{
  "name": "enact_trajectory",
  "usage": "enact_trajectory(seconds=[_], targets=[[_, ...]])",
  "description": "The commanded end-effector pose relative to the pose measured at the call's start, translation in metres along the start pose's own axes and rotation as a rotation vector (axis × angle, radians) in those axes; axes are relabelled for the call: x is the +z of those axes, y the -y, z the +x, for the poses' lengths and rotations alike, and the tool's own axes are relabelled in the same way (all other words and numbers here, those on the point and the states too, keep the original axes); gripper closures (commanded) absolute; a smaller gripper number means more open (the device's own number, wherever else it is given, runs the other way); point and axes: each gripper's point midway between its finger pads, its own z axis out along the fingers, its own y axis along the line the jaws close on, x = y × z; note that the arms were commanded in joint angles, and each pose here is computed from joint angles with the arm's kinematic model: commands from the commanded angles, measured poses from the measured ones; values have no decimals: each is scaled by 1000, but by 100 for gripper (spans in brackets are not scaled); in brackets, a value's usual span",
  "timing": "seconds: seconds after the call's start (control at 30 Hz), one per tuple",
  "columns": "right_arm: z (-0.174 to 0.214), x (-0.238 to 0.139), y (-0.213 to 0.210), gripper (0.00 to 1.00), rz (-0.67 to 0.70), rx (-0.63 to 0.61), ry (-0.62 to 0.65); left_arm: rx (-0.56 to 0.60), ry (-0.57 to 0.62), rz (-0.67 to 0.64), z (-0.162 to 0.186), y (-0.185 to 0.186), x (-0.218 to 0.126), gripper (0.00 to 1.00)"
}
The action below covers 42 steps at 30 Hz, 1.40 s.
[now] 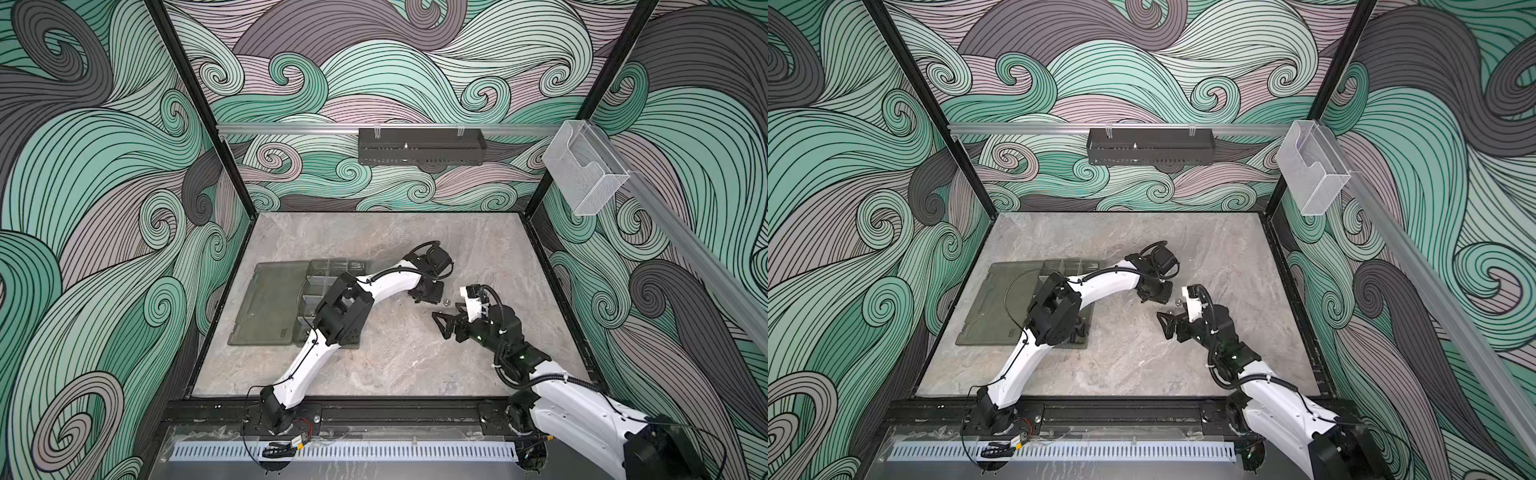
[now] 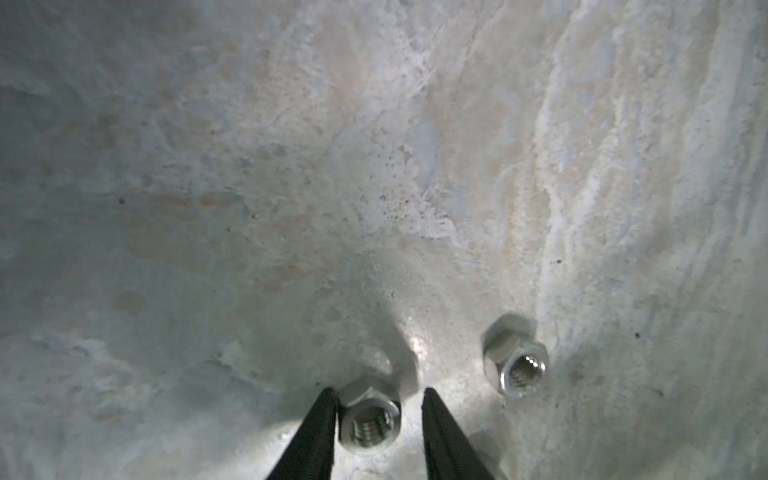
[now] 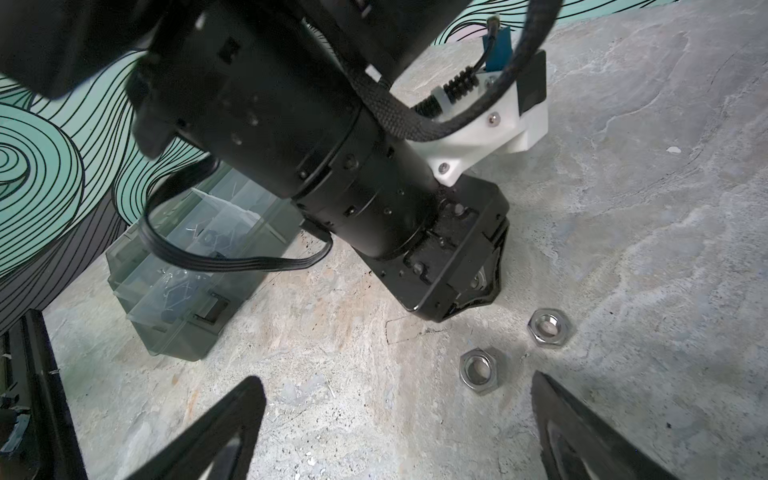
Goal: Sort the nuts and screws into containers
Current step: 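Carry the silver hex nut with the left gripper over the box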
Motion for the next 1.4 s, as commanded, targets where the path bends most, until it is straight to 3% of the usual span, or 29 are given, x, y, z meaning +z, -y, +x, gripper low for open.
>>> enact_trajectory(seconds=[0.0,0.27,0.5,0.97,1.13,1.37], targets=[[0,-1,3,1,5,13,7,13,-65,-128,18,-21,9,63],[1,2,2,1,-7,16,1,-1,-82,-229,26,-41,5,71],[2,7,-1,1,-31,19,-16,8,-6,-212,15,-44,-16,75],[-1,17,-4,1,-54,-11,-21,-91,163,-128,-1,-83,-116,77],[0,28,-10,1,-100,-8,-46,-128,213,-169,13,-113,-162,77],[-3,43,-22,1,-182,6,-72,-212,214,-256,63,-167,-194,77]])
